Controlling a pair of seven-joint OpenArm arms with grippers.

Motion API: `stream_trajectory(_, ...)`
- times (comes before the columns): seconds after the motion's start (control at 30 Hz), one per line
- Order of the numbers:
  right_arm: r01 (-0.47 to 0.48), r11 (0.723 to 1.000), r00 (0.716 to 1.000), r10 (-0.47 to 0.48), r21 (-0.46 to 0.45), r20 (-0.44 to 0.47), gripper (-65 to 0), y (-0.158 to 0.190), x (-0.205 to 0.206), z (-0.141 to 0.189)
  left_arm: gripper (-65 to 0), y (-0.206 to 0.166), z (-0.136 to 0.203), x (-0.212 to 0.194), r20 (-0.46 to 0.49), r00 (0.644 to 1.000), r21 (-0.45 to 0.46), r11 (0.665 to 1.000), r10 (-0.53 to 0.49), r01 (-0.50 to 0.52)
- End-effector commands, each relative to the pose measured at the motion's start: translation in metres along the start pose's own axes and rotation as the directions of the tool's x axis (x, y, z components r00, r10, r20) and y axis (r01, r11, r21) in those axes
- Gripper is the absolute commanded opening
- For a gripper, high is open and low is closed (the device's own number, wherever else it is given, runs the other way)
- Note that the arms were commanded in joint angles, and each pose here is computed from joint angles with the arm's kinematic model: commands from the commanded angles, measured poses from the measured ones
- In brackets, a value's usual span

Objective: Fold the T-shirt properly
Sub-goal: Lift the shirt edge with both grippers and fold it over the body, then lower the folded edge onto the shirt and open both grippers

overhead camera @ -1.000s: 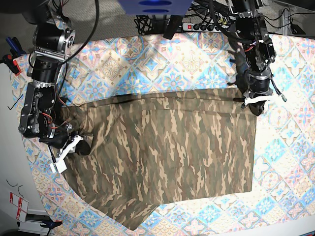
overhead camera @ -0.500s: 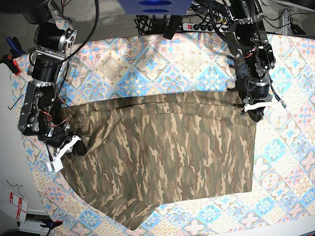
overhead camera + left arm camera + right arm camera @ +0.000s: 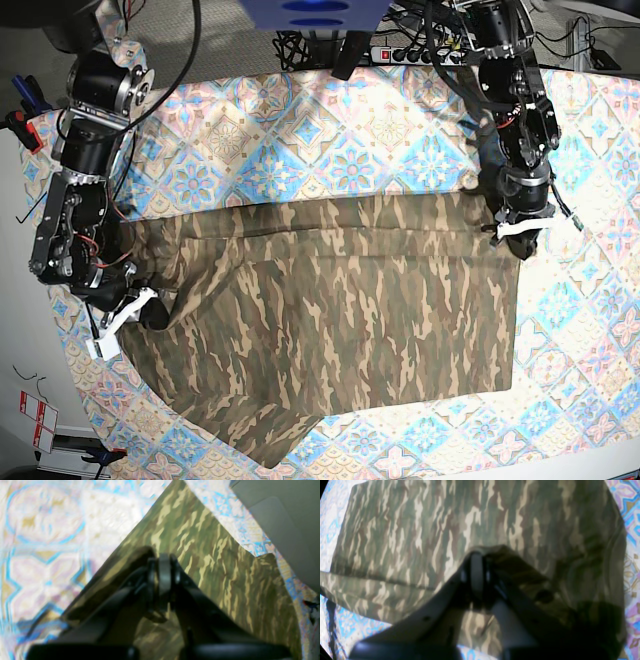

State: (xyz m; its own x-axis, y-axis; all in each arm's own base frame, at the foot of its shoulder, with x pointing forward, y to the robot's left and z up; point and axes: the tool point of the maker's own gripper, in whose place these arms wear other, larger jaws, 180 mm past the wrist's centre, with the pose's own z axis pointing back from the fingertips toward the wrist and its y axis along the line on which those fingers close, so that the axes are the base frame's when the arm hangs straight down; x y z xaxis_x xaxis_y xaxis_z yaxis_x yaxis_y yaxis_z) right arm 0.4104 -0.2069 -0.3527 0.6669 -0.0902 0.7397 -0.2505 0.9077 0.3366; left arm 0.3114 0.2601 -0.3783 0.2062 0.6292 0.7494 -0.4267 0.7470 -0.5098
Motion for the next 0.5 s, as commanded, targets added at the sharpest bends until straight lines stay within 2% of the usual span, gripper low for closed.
stream_trajectory(0.0,-0.025,1.0,0.996,0.024,0.004,0.08,-65.0,0.0,0.032,0.007,-65.0,-0.003,-0.002,0.011,0.035,0.999,-0.007,1.0,-0.026,0.026)
stream_trajectory(0.23,-0.023,1.0,0.995,0.022,0.004,0.094,-65.0,0.0,0.034,0.006,-65.0,0.001,-0.011,0.005,0.021,0.999,0.013,0.999,-0.037,0.037)
stream_trajectory(0.47,0.022,1.0,0.997,-0.023,0.014,0.078,-65.0,-0.004,0.02,-0.002,-65.0,-0.003,-0.014,0.01,0.031,0.999,0.007,0.999,-0.037,0.037)
